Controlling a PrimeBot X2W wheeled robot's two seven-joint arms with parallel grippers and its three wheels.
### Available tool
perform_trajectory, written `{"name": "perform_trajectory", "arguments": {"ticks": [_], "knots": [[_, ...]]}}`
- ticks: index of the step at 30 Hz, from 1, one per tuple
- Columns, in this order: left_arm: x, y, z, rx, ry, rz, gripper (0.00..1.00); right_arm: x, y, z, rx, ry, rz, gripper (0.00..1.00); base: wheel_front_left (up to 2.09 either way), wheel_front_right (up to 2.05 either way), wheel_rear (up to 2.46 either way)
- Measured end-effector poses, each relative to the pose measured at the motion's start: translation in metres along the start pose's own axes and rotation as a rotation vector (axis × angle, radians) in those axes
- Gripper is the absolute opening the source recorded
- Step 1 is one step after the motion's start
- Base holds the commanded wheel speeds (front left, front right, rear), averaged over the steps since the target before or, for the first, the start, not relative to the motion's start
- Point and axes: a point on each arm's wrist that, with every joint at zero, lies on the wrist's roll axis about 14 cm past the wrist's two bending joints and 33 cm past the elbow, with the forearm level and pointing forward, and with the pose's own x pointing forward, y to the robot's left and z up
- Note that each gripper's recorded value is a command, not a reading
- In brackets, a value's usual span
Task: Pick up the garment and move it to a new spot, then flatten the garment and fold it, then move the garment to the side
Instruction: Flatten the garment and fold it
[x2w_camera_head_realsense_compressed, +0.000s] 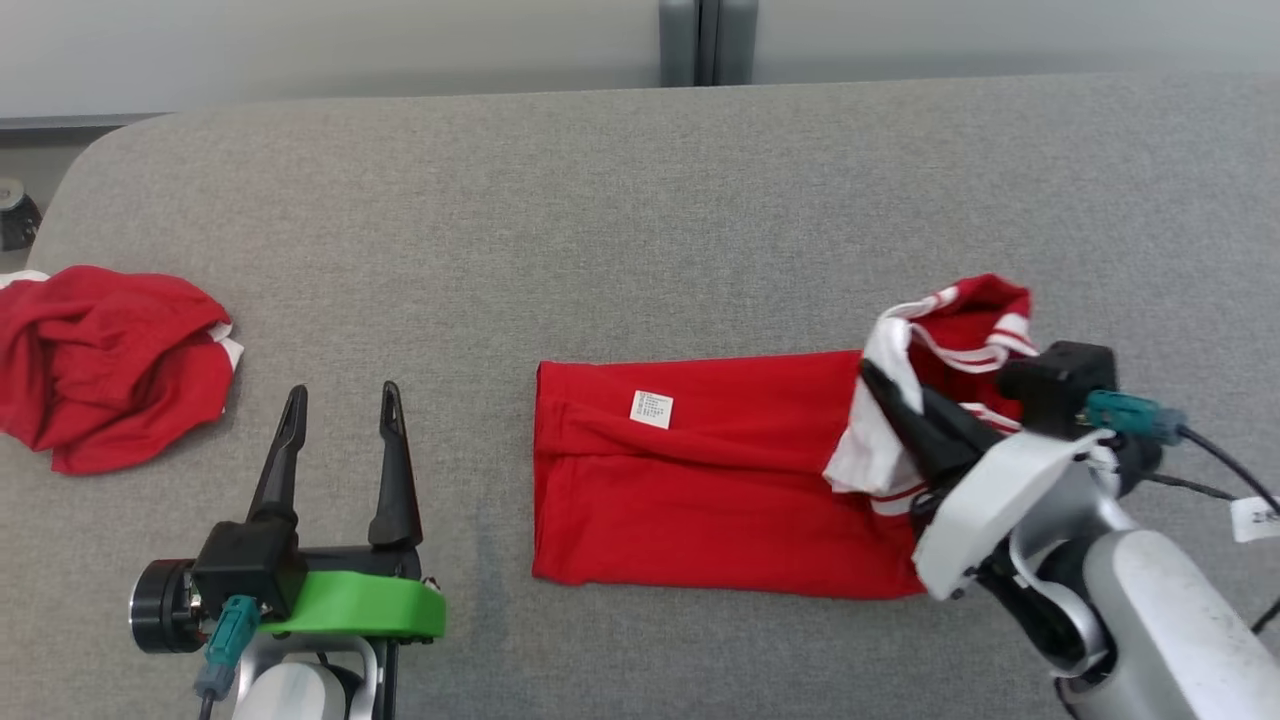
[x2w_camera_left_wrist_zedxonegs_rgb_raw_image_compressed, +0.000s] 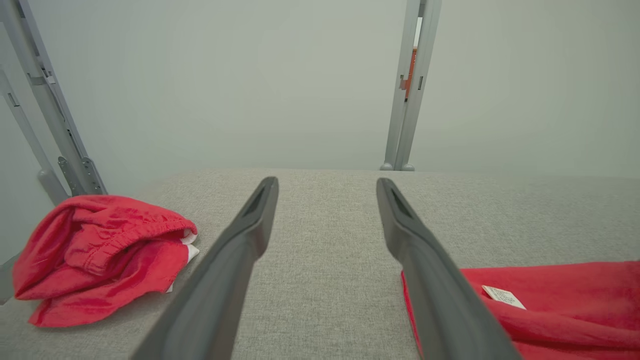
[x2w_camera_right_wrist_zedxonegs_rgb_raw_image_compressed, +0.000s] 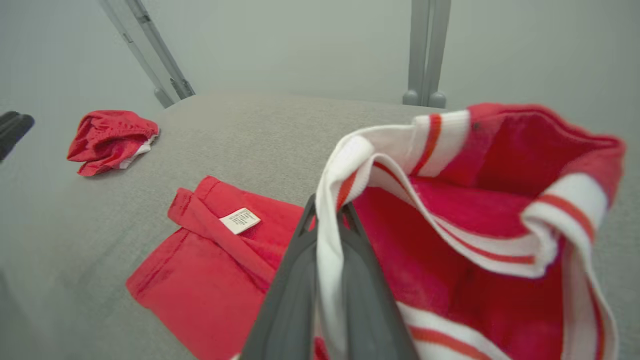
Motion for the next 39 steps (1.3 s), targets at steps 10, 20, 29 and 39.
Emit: {"name": "perform_trajectory", "arguments": {"ticks": [10,20,29,39], "knots": [[-0.009,0.006,-0.002,-0.008,0.010,0.023,1.00,0.060,0.109,-0.036,0.142,0.096,0.258,0.00,0.00,0.00,0.00],[-0.004,0.016,-0.011,-0.005,0.035,0.057,1.00,0.082,0.149,-0.076,0.185,0.159,0.359,0.45,0.00,0.00,0.00],[-0.001,0.019,-0.014,0.004,0.038,0.063,1.00,0.086,0.165,-0.036,0.171,-0.048,0.432,1.00,0.00,0.00,0.00],[0.006,0.012,-0.013,0.009,0.027,0.038,1.00,0.068,0.082,0.029,0.143,-0.334,0.240,1.00,0.00,0.00,0.00]]}}
